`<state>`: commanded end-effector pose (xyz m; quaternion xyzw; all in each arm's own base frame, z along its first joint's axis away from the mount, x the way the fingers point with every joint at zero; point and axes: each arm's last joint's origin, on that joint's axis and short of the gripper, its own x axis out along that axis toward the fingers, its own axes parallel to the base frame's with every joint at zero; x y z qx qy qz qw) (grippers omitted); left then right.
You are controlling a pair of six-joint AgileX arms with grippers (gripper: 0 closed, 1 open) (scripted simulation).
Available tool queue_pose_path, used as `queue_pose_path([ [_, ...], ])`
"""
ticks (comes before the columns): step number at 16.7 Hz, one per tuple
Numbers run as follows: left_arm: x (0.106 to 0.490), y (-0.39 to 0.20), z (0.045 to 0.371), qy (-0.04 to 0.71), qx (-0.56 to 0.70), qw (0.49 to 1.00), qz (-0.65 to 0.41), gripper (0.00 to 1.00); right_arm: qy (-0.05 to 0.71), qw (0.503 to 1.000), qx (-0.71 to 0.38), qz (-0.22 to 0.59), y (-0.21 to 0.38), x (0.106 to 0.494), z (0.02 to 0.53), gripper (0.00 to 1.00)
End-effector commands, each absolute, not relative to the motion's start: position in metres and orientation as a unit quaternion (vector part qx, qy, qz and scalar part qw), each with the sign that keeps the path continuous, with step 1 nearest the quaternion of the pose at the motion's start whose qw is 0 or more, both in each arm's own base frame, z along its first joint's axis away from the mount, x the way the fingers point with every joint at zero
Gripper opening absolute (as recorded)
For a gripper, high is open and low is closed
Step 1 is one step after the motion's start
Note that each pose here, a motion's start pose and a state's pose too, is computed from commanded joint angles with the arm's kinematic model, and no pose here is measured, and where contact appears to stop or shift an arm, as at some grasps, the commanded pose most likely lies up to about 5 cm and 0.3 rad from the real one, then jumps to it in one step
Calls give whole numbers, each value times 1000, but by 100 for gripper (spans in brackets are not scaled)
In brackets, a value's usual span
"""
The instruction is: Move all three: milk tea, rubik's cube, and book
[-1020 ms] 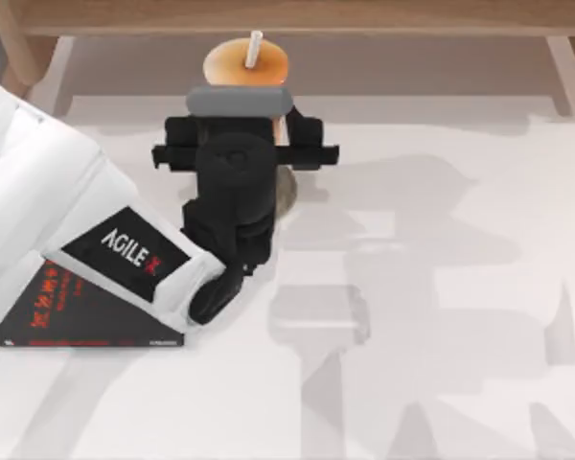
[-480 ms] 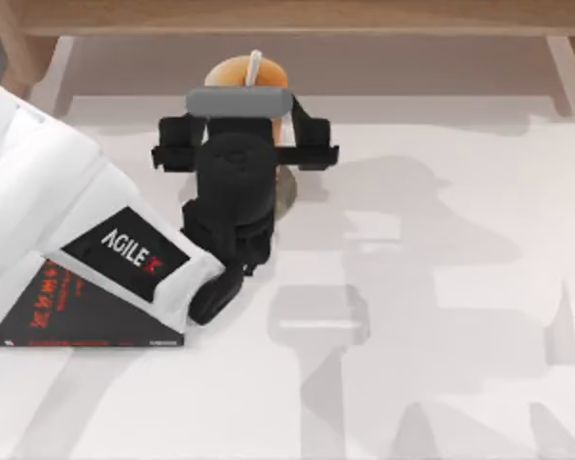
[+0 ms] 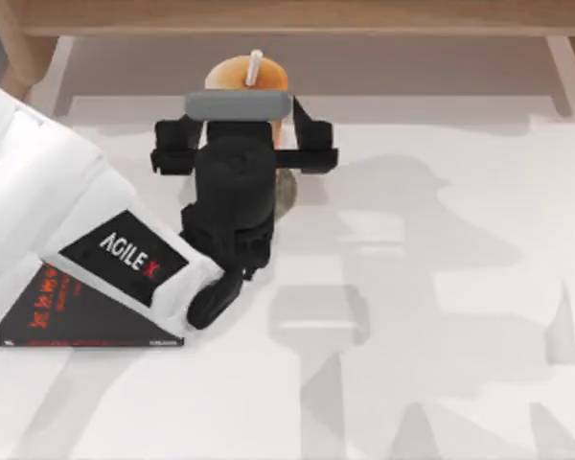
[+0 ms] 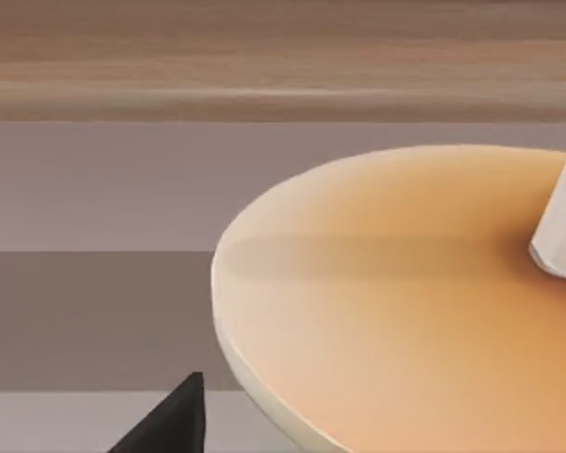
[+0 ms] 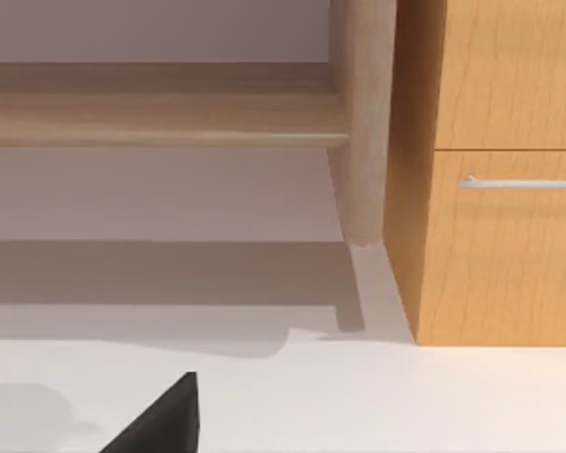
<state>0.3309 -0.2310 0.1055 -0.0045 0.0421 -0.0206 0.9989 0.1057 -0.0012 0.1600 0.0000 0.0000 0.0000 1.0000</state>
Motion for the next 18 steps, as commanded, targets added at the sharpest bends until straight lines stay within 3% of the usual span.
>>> queue_pose_path([
  [4, 308, -230, 104, 44, -2, 999, -20, 100, 0, 1000, 0, 0, -1, 106, 160, 100],
  [10, 306, -229, 107, 47, -1, 999, -17, 100, 0, 1000, 0, 0, -1, 106, 160, 100],
  [18, 288, -229, 154, 45, -2, 999, -19, 100, 0, 1000, 0, 0, -1, 106, 160, 100],
])
